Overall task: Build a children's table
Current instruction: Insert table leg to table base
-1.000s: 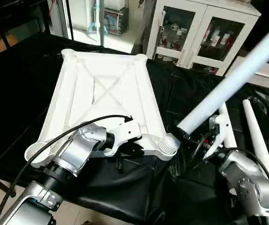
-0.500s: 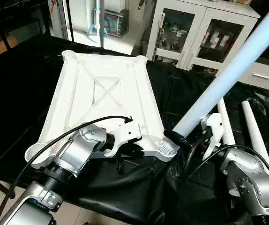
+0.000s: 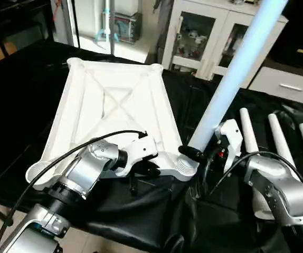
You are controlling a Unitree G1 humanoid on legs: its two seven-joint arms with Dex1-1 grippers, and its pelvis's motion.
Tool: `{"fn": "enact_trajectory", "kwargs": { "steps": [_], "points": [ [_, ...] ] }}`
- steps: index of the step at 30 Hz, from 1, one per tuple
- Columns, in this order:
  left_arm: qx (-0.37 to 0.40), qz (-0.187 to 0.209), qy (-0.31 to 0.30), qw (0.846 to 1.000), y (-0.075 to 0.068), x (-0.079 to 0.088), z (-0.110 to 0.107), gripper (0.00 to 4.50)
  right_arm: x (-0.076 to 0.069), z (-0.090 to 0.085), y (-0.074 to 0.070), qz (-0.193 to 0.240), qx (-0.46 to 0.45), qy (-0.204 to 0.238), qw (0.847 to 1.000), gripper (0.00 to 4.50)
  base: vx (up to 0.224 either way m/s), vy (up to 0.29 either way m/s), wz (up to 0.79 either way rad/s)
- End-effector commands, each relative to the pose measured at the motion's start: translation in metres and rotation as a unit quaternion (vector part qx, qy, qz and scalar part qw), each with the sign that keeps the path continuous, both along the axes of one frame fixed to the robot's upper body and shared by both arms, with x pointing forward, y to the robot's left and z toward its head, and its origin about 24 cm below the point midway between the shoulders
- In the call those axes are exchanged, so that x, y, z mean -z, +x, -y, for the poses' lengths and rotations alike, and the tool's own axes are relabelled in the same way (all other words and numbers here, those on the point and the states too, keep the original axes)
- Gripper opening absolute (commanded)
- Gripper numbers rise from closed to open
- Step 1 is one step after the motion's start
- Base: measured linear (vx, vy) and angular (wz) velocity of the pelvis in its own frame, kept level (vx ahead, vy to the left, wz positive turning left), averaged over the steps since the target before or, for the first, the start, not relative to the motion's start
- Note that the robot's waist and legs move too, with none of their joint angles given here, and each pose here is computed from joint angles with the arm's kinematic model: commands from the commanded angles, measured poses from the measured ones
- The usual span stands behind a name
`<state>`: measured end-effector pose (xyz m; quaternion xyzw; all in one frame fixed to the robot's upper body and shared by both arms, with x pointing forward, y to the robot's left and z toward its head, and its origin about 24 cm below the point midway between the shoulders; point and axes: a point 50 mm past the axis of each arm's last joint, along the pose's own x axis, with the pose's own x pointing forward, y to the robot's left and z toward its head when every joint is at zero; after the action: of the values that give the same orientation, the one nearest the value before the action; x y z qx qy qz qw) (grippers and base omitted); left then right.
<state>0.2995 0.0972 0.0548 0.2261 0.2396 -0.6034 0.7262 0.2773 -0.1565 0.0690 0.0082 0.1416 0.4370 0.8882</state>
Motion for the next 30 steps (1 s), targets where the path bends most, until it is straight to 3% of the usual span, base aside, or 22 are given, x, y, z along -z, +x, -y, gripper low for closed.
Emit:
{"fn": "enact_trajectory", "kwargs": {
  "steps": [1, 5, 12, 15, 21, 22, 24, 25, 26, 30],
  "points": [
    [0.0, -0.041, -0.005, 0.999, -0.009, 0.019, 0.007, 0.0, 0.055, 0.003, -0.02, -0.136, 0.003, -0.052, 0.989, 1.84, 0.0, 0.0, 0.0],
    [-0.002, -0.041, -0.007, 0.999, -0.01, 0.019, 0.007, 0.0, 0.062, 0.005, -0.02, -0.134, 0.031, -0.054, 0.989, 1.84, 0.0, 0.0, 0.0],
    [-0.011, -0.04, -0.009, 0.999, -0.01, 0.019, 0.005, 0.0, 0.061, 0.004, -0.018, -0.12, 0.048, -0.047, 0.99, 1.84, 0.0, 0.0, 0.0],
    [-0.033, -0.036, -0.022, 0.999, -0.005, 0.016, 0.008, 0.0, 0.061, 0.004, -0.009, -0.106, 0.09, -0.052, 0.989, 1.84, 0.0, 0.0, 0.0],
    [-0.152, -0.003, -0.061, 0.986, 0.026, -0.002, 0.031, 0.0, 0.064, 0.004, 0.03, -0.078, 0.269, -0.101, 0.955, 1.84, -0.04, 0.017, -0.07],
    [-0.152, -0.003, -0.061, 0.986, 0.026, -0.002, 0.031, 0.0, 0.064, 0.004, 0.03, -0.078, 0.269, -0.101, 0.955, 1.84, -0.064, 0.029, -0.09],
    [-0.197, 0.017, -0.067, 0.978, 0.038, -0.012, 0.043, 0.0, 0.063, 0.0, 0.044, -0.076, 0.326, -0.114, 0.935, 1.84, -0.027, 0.009, -0.02],
    [-0.197, 0.017, -0.067, 0.978, 0.038, -0.012, 0.043, 0.0, 0.063, 0.0, 0.044, -0.076, 0.326, -0.114, 0.935, 1.84, -0.055, 0.004, -0.03],
    [-0.221, 0.042, -0.062, 0.972, 0.046, -0.018, 0.051, 0.0, 0.062, -0.006, 0.052, -0.08, 0.352, -0.113, 0.926, 1.84, -0.051, 0.001, -0.05],
    [-0.239, 0.068, -0.064, 0.967, 0.052, -0.026, 0.064, 0.0, 0.061, -0.017, 0.062, -0.086, 0.402, -0.12, 0.904, 1.84, -0.013, 0.0, -0.01]
  ]
}}
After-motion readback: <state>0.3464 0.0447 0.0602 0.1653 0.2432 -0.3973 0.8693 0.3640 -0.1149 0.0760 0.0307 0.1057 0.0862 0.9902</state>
